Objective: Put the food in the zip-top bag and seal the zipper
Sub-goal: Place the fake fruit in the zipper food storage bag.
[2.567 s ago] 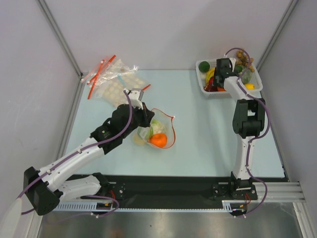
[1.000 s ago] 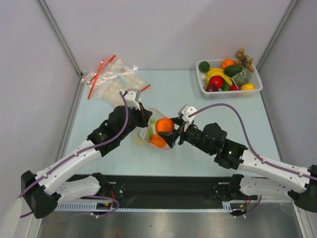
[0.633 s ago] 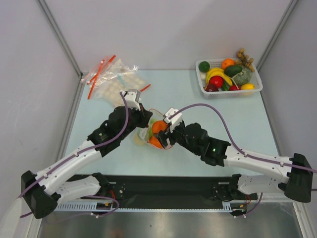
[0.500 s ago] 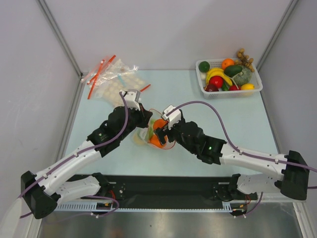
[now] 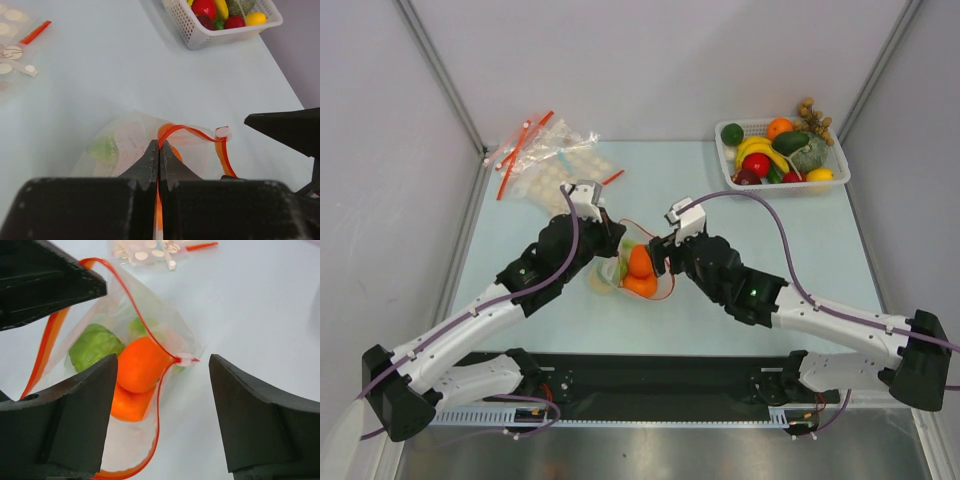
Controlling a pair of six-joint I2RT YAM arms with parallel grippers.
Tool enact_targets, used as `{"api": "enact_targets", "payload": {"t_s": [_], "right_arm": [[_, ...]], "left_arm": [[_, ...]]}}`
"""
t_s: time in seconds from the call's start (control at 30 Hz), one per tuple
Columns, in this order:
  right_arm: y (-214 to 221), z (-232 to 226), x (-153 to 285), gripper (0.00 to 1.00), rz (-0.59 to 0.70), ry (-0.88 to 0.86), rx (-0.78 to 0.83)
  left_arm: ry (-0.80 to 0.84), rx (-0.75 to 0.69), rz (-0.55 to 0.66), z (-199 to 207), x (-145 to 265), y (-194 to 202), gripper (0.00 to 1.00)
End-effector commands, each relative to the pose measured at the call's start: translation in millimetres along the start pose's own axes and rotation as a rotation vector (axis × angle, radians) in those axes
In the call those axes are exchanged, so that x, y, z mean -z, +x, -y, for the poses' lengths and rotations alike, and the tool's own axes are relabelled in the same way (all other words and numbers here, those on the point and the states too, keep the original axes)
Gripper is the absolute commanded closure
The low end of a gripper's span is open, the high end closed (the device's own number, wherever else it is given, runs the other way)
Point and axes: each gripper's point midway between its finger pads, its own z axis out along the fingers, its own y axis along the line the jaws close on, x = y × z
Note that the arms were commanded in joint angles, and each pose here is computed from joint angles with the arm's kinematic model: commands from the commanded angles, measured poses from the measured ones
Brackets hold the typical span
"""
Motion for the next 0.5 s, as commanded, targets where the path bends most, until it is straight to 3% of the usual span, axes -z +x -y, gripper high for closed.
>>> {"api": "enact_targets", "payload": {"t_s": [0.0, 0.47], "right_arm": [[-18.0, 13.5, 3.4, 0.23, 0.021, 0.045, -0.154], [7.7, -21.5, -9.0, 0.41, -0.130, -0.048, -0.141]], "left_arm": [[-0.052, 0.030, 0.066, -8.0, 6.5, -19.1, 1.00], [-0.276, 0.077, 0.144, -49.4, 16.3, -28.1, 1.00]]}}
